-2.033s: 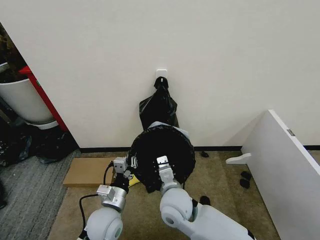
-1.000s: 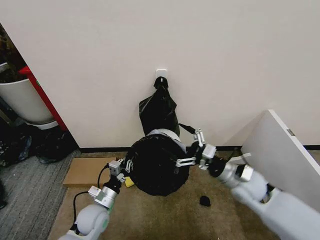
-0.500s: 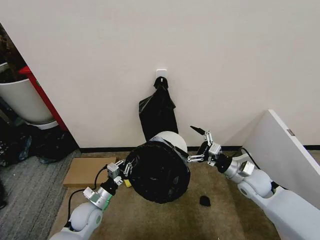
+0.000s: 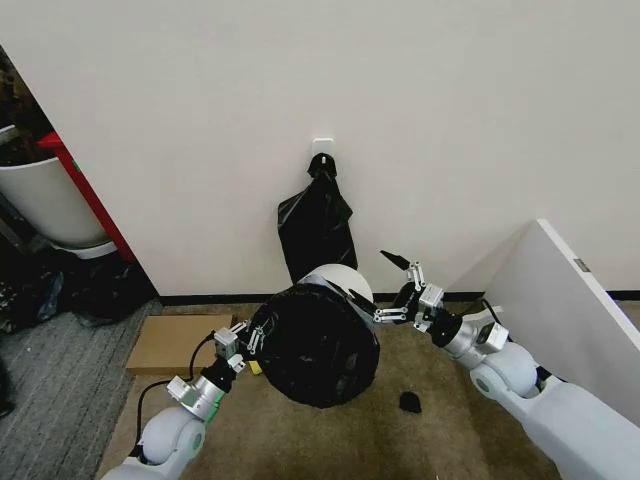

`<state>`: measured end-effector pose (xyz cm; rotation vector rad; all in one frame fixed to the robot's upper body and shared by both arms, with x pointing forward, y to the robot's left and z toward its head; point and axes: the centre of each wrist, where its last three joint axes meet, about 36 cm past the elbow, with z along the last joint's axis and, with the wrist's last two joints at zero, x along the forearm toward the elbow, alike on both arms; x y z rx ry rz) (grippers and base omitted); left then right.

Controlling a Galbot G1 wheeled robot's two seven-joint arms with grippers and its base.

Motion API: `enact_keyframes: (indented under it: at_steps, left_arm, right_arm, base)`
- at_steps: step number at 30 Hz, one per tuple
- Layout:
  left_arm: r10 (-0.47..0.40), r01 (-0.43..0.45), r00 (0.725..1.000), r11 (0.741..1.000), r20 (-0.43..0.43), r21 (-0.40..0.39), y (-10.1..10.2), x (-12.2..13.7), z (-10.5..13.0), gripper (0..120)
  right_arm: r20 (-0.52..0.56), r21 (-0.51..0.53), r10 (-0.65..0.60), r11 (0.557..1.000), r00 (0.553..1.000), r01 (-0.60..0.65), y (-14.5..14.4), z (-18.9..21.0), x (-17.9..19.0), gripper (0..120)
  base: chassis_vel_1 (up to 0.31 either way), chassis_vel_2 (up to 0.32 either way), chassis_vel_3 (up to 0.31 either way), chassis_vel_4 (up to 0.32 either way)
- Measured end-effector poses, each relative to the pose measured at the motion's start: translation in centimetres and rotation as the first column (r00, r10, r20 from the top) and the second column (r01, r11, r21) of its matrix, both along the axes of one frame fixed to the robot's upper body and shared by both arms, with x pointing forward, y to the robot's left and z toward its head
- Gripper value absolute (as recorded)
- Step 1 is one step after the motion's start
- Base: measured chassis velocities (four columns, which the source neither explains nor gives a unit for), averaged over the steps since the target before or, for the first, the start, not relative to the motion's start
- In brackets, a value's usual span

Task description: Place the garbage bag over the trash bin.

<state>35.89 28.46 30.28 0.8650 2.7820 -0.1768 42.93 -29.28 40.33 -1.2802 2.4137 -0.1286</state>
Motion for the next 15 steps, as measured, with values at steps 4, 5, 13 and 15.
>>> enact_keyframes:
  at_steps: [4,5,13,15]
  left_arm:
    - [-0.002,0.002,1.000,1.000,0.004,0.003,0.1,0.0,0.2,0]
    - [-0.002,0.002,1.000,1.000,0.003,0.003,0.1,0.0,0.2,0]
    - [-0.004,0.004,1.000,1.000,0.005,-0.003,-0.2,-0.1,0.2,0]
    - [-0.006,0.006,1.000,1.000,0.006,-0.004,-0.2,-0.1,0.3,0]
  right_arm:
    - [0.008,-0.040,0.035,0.999,0.999,-0.035,-0.8,-0.5,0.4,100]
    - [0.014,-0.052,0.047,0.998,0.999,-0.046,-1.1,-0.5,0.6,100]
    - [0.033,-0.102,0.050,0.994,0.998,-0.046,-1.8,-0.7,1.2,100]
    - [0.036,-0.107,0.043,0.993,0.998,-0.039,-1.9,-0.7,1.2,100]
  base:
    - [0.000,0.000,0.000,0.000]
    - [0.000,0.000,0.000,0.000]
    - [0.000,0.000,0.000,0.000]
    - [0.000,0.000,0.000,0.000]
